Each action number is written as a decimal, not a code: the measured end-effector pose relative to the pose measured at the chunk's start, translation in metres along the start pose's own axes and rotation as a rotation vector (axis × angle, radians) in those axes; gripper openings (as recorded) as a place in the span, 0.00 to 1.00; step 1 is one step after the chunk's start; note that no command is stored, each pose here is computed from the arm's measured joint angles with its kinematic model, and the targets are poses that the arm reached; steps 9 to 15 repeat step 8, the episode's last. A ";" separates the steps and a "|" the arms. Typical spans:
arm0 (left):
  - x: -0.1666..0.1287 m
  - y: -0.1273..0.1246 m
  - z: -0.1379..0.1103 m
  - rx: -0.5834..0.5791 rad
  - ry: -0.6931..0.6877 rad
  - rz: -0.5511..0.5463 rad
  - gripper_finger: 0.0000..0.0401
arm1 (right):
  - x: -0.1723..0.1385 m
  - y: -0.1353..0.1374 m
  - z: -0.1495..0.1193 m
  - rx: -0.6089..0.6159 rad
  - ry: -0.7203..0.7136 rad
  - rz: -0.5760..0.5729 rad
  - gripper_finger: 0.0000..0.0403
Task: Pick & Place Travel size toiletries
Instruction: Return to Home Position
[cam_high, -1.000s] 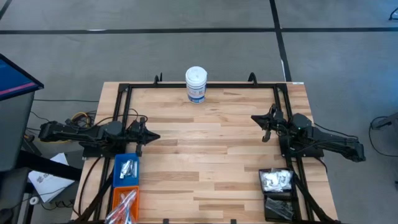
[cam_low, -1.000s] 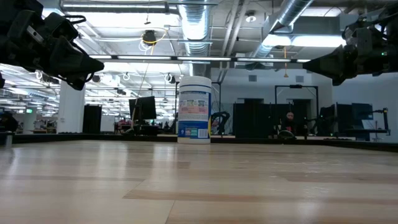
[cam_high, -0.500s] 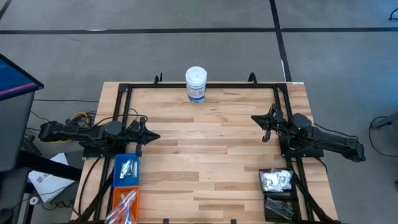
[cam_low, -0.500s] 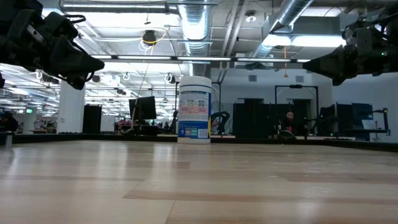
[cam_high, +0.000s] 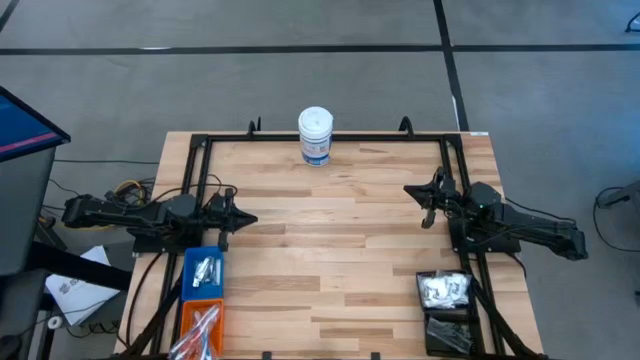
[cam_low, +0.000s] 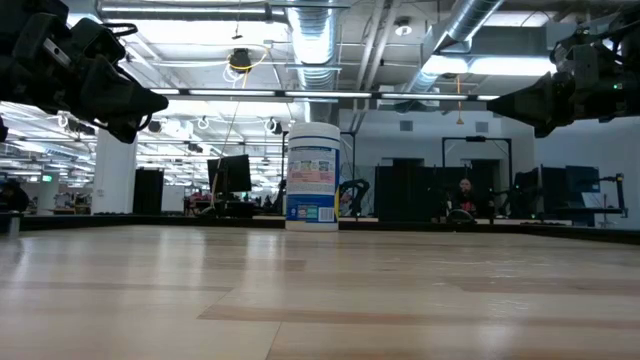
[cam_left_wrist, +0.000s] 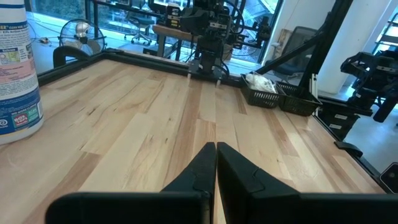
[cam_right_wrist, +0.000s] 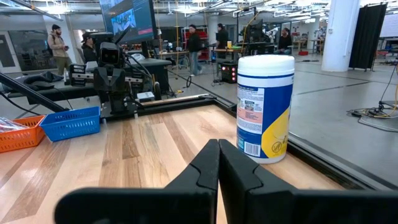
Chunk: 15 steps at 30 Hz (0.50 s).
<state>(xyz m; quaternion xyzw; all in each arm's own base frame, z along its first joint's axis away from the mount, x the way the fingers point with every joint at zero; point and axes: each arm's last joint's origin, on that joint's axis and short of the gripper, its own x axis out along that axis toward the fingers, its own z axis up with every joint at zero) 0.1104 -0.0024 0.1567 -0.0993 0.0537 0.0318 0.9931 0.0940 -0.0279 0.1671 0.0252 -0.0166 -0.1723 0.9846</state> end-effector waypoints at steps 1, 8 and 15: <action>0.000 0.000 0.000 0.000 0.000 0.000 0.02 | 0.000 0.000 0.000 0.000 0.000 0.000 0.00; 0.000 0.000 0.001 0.000 -0.008 -0.002 0.02 | 0.000 0.000 0.000 0.000 0.000 0.000 0.00; 0.000 0.000 0.001 0.000 -0.008 -0.002 0.02 | 0.000 0.000 0.000 0.000 0.000 0.000 0.00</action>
